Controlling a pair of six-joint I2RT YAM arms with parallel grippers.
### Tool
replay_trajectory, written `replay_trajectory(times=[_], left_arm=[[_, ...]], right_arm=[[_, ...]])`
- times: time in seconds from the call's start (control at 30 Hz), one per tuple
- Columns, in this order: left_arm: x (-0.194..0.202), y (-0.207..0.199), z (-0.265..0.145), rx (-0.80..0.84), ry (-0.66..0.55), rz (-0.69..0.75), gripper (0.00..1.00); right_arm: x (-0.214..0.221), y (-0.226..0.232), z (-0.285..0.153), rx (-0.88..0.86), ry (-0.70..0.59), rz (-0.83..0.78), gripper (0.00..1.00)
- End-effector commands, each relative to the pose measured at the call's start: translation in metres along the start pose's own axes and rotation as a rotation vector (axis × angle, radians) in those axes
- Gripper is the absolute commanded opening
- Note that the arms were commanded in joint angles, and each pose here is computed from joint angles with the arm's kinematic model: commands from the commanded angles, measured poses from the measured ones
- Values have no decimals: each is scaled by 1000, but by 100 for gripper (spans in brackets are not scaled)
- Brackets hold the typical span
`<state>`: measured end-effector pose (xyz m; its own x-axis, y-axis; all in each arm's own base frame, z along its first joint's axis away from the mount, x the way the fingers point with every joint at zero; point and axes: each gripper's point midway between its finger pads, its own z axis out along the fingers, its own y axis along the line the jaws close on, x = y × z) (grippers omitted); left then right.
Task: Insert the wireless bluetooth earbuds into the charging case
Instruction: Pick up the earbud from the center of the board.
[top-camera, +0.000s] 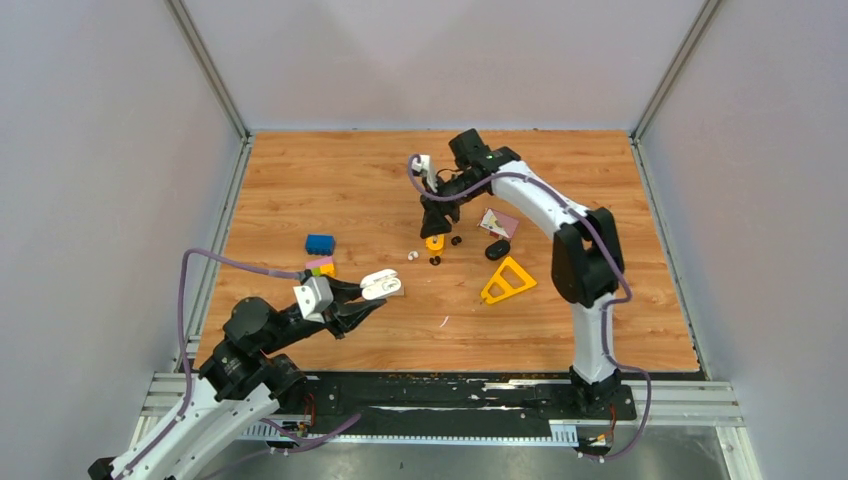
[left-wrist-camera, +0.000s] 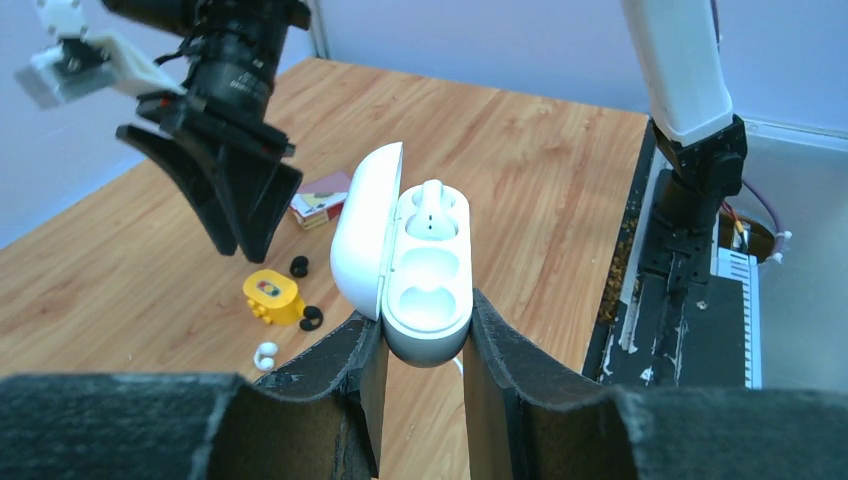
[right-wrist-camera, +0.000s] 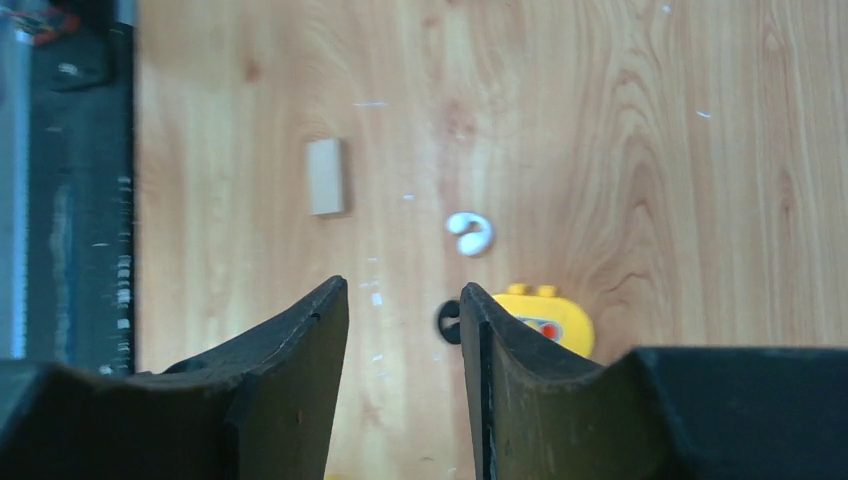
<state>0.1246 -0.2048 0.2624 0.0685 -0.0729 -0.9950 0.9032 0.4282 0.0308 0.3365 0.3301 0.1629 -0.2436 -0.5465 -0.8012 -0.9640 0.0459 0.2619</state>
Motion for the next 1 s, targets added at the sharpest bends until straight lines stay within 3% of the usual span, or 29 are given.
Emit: replay_trajectory(times=[0.0, 0.23, 0.97], left_arm=[[-10, 2, 0, -16, -12, -4, 0], [-8, -2, 2, 16, 3, -8, 0], [2, -6, 7, 54, 35, -16, 0]], right_arm=[[-14, -38, 10, 41, 68, -204, 44], [13, -63, 48, 26, 166, -222, 43], [50, -76, 96, 26, 235, -164, 41]])
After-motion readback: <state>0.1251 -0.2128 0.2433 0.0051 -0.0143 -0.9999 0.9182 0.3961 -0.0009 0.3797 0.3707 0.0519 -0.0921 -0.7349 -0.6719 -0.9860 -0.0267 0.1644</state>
